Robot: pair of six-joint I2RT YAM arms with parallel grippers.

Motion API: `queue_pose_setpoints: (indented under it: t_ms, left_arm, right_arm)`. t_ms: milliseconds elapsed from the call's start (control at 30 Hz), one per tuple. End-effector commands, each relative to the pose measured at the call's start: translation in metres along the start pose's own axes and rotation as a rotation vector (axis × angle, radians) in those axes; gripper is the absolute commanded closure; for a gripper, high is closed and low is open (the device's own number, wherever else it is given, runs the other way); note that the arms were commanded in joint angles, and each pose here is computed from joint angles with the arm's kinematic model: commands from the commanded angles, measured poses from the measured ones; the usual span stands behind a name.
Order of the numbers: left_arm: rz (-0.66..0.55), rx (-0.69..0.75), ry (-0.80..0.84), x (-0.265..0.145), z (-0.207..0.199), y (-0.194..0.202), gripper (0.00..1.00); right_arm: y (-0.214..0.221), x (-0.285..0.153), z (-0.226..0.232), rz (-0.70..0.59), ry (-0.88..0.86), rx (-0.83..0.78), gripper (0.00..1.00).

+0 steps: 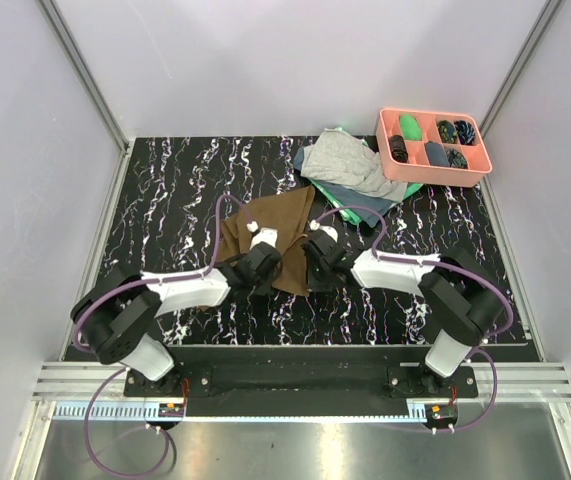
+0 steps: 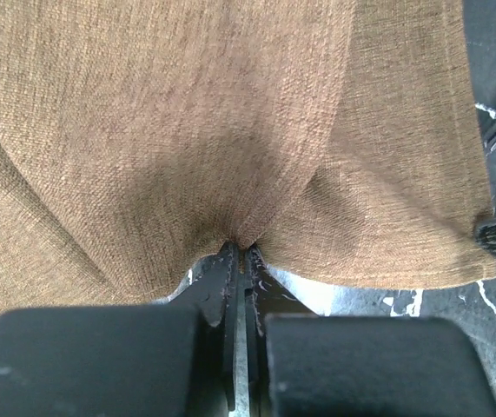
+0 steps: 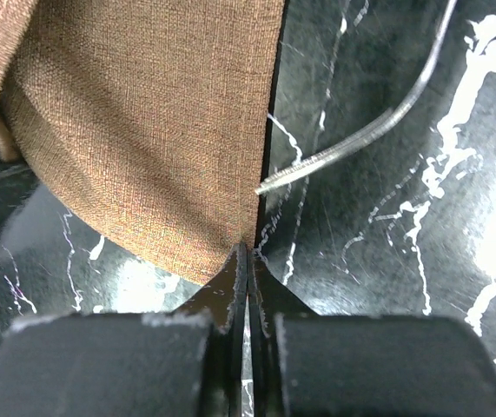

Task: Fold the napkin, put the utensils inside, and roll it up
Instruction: Flatten the napkin out

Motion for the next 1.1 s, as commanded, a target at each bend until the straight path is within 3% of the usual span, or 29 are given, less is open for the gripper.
queue_pose_setpoints:
  t_ms: [0, 133, 300, 500, 733, 1067]
  left_arm:
    - [0.014, 0.003, -0.021, -0.019, 0.013, 0.007, 1.0]
    - [-0.099, -0.052, 0.057, -0.05, 0.006, -0.022, 1.0]
    - [-0.112, -0.064, 0.091, -0.063, 0.006, -0.038, 1.0]
    - [-0.128, -0.105, 0.11, -0.064, 0.02, -0.051, 1.0]
    - [-0.153, -0.155, 0.163, -0.067, 0.032, -0.065, 1.0]
    - [-0.164, -0.177, 0.224, -0.067, 0.035, -0.07, 1.0]
  right_arm:
    - [0.004, -0.016, 0.003, 0.011, -0.026, -0.021, 1.0]
    - [0.002, -0.022, 0.007, 0.005, -0.054, -0.01, 1.0]
    - [0.002, -0.032, 0.012, 0.0, -0.093, 0.008, 0.99]
    - [0.004, -0.034, 0.014, 0.009, -0.095, 0.009, 0.71]
    - [0.012, -0.028, 0.021, 0.042, -0.058, -0.019, 0.49]
    - [0.017, -0.014, 0.03, 0.083, 0.065, -0.092, 0.46]
Point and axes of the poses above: each gripper's point midway between its finger pads, its own x axis out along the fingers, its own z axis along the line the jaws close on, y = z × x, the point moved 5 cm from there along -x, back along the fingers, and after that the axes turned 6 degrees about -x, right-handed, at the moved point
